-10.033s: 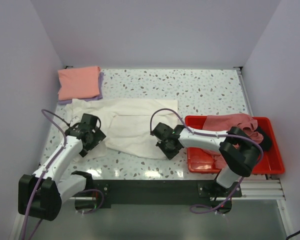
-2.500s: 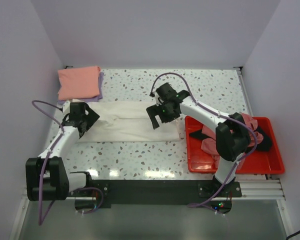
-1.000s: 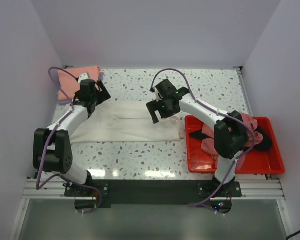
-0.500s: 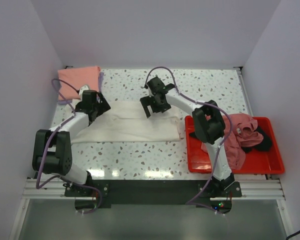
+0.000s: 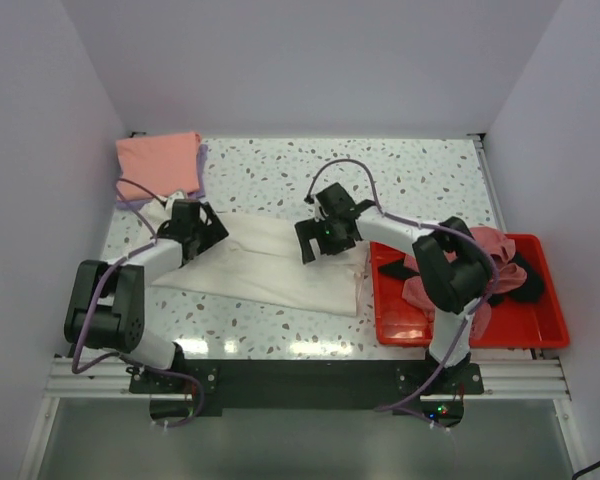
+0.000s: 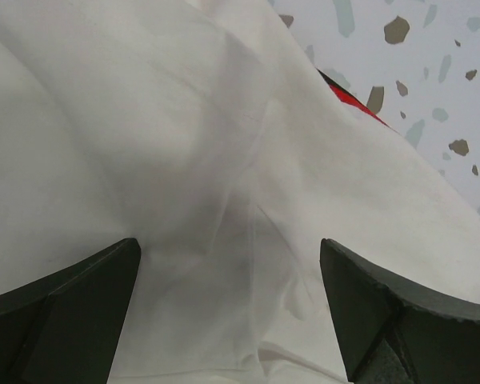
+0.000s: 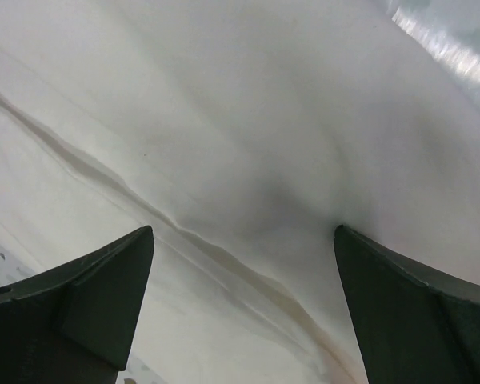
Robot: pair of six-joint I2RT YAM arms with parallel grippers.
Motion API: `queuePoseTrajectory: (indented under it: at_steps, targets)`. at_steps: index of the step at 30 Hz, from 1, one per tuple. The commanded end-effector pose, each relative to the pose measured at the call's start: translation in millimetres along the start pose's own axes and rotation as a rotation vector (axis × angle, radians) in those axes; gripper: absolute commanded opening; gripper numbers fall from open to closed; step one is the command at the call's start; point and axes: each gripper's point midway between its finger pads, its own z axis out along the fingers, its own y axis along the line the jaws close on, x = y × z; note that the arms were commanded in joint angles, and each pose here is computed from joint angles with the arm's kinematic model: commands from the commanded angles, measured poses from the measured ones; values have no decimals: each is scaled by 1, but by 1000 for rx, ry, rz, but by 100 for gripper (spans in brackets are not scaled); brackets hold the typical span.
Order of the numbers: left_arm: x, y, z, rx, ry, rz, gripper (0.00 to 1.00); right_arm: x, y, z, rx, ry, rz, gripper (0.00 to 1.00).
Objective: Fold and stack the t-shirts
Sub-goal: Fold the tshirt
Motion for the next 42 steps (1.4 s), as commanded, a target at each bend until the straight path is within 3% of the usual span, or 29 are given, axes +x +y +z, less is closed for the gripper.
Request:
queuePoseTrajectory:
  at_steps: [1, 5, 11, 17, 25, 34, 39, 42]
  targets:
    - [43, 5, -14, 12, 103, -11, 100, 70, 20, -7, -53, 127, 62, 99]
    - [80, 0, -30, 70, 170, 15, 100, 117, 44, -28, -40, 157, 10, 99]
    - [135, -49, -55, 233, 263, 115, 100, 183, 73, -61, -90, 223, -60, 99]
    - [153, -108, -45, 300, 271, 216, 100, 207, 83, -75, -138, 252, -94, 99]
    - [176, -223, -9, 426, 302, 373, 100, 207, 98, -73, -207, 241, -135, 99]
    - [158, -287, 43, 428, 225, 520, 100, 181, 117, -49, -238, 213, -185, 99]
    - [139, -306, 29, 490, 186, 568, 100, 163, 139, -43, -291, 224, -208, 99]
    - [120, -295, 19, 470, 136, 594, 100, 148, 140, -49, -264, 188, -238, 99]
